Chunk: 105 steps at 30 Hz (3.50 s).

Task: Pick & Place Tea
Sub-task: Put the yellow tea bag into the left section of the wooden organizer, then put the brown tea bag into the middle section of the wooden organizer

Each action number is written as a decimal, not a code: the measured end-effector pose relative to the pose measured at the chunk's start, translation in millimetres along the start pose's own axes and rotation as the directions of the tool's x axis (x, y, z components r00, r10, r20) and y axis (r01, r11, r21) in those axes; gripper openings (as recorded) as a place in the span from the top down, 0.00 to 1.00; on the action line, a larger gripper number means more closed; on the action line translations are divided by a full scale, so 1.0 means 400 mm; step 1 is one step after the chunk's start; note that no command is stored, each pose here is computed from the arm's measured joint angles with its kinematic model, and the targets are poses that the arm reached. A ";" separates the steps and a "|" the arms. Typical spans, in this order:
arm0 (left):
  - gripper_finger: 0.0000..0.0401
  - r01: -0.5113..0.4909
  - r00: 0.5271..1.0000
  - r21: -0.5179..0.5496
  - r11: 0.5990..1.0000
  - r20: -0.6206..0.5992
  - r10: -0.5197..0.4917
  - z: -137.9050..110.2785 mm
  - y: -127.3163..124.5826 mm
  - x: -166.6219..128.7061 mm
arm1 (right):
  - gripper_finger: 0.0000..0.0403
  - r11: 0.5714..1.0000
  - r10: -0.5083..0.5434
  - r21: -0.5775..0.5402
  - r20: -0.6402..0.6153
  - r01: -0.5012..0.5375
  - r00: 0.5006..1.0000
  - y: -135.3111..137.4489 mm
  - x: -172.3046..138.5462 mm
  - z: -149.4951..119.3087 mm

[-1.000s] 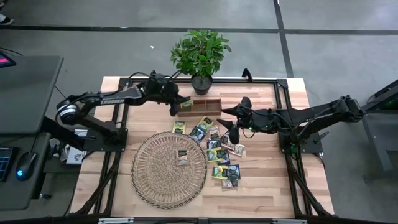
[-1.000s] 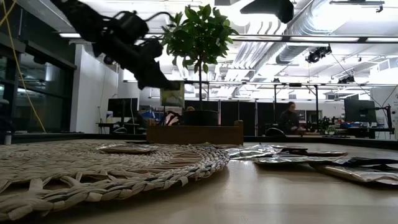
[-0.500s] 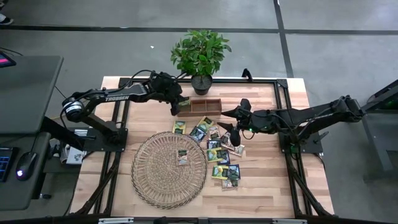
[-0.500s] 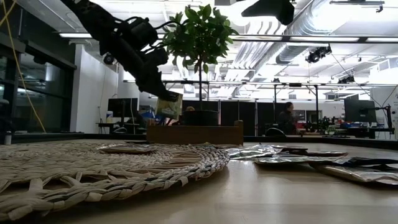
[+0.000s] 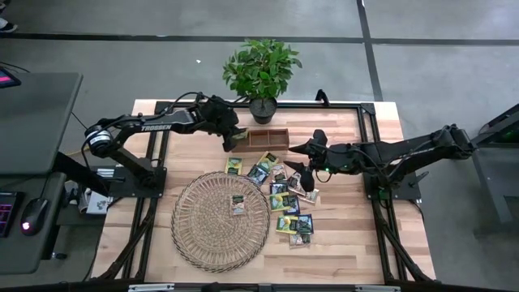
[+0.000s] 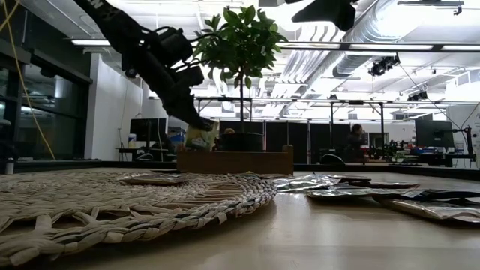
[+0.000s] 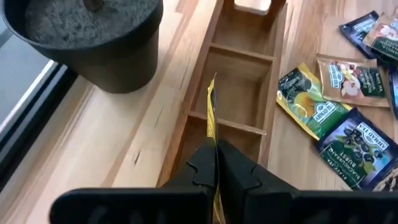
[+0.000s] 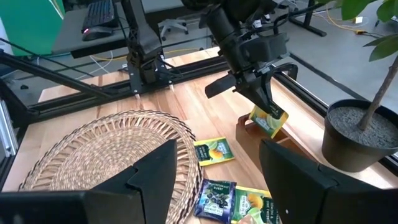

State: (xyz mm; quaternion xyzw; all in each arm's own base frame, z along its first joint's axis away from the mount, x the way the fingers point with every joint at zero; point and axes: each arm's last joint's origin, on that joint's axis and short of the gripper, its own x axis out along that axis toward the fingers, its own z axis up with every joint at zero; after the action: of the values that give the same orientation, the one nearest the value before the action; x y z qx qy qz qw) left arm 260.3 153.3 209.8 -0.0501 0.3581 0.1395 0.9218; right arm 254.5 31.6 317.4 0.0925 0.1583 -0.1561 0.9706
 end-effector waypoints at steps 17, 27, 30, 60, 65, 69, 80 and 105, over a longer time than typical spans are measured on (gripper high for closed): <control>0.61 -0.006 0.996 -0.074 0.997 -0.091 -0.001 -0.019 -0.006 -0.023 | 0.45 0.999 0.048 -0.002 -0.042 -0.048 0.998 0.004 0.005 -0.009; 0.75 0.128 0.976 -0.098 0.987 -0.163 -0.143 -0.029 -0.070 -0.134 | 0.45 0.999 0.047 0.015 -0.122 -0.045 0.991 0.028 0.099 -0.063; 0.79 0.164 0.968 -0.090 0.982 -0.178 -0.178 -0.038 -0.110 -0.155 | 0.47 0.997 0.066 0.050 -0.123 -0.060 0.990 0.031 0.143 -0.079; 0.84 0.296 0.954 -0.411 0.862 0.092 -0.284 -0.286 -0.352 -0.187 | 1.00 0.940 0.338 0.144 -0.240 -0.311 0.910 0.037 0.369 -0.241; 0.84 0.281 0.959 -0.405 0.870 0.076 -0.274 -0.299 -0.383 -0.189 | 1.00 0.932 0.361 0.138 -0.248 -0.336 0.899 0.095 0.377 -0.250; 0.84 0.284 0.957 -0.395 0.874 0.062 -0.283 -0.308 -0.404 -0.186 | 1.00 0.937 0.348 0.118 -0.258 -0.328 0.901 0.149 0.402 -0.254; 0.84 0.296 0.951 -0.435 0.850 0.047 -0.307 -0.318 -0.442 -0.152 | 1.00 0.959 0.273 0.178 -0.370 -0.221 0.888 0.236 0.486 -0.304; 0.84 0.267 0.957 -0.467 0.843 0.025 -0.289 -0.335 -0.465 -0.087 | 1.00 0.973 0.202 0.182 -0.399 -0.138 0.894 0.273 0.479 -0.345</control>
State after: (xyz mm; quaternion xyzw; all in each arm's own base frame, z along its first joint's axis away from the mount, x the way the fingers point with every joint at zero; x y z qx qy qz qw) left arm 203.8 -58.1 133.1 -0.3243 0.3241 0.0853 0.8846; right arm 425.1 112.6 138.6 0.2094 0.3401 -0.0587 0.9149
